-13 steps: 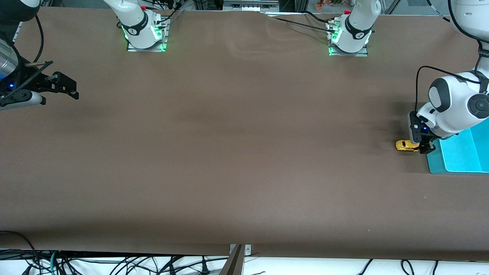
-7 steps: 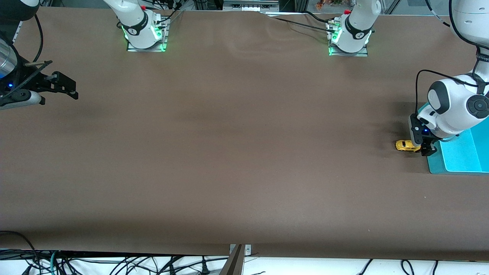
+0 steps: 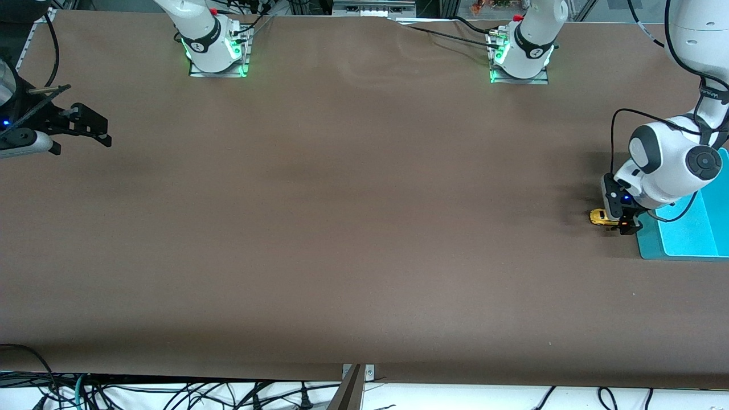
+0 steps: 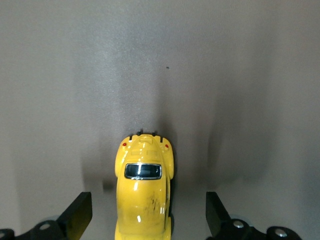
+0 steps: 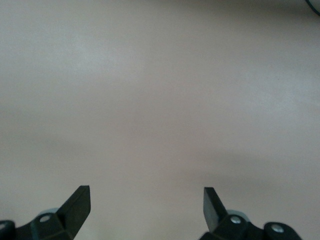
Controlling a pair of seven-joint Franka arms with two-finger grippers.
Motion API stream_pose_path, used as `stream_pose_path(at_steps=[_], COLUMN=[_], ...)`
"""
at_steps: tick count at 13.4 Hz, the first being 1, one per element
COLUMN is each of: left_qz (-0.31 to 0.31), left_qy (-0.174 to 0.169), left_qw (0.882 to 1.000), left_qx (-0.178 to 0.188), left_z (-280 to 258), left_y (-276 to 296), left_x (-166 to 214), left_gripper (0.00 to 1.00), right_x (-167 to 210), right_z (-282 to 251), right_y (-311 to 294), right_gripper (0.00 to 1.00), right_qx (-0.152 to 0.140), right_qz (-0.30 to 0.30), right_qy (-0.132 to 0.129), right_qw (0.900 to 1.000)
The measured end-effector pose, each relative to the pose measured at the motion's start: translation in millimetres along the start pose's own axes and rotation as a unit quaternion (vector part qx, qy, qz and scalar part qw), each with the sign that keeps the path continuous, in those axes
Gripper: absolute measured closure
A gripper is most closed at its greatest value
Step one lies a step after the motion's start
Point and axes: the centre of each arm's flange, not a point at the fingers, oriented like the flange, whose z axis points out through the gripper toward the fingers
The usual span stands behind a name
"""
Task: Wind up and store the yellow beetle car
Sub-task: 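Close the left gripper around the yellow car, then lift the car with the left gripper and lower it into the tray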
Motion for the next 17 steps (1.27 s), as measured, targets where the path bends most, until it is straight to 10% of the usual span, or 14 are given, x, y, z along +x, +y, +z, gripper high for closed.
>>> stream_pose_path(at_steps=[6, 17], left_qz=[0.002, 0.016], left_qy=[0.000, 0.050], left_qw=[1.000, 0.996], left_qx=[0.004, -0.067], left_z=[1, -134], left_y=[-2, -60], left_x=[2, 24], left_gripper=[0.54, 0.54], right_x=[0, 6], right_z=[-1, 14], right_y=[2, 9], right_gripper=[0.00, 0.00], right_qx=[0.000, 0.003], right_qz=[0.002, 0.006], right_qy=[0.001, -0.011], right_qw=[1.000, 1.000])
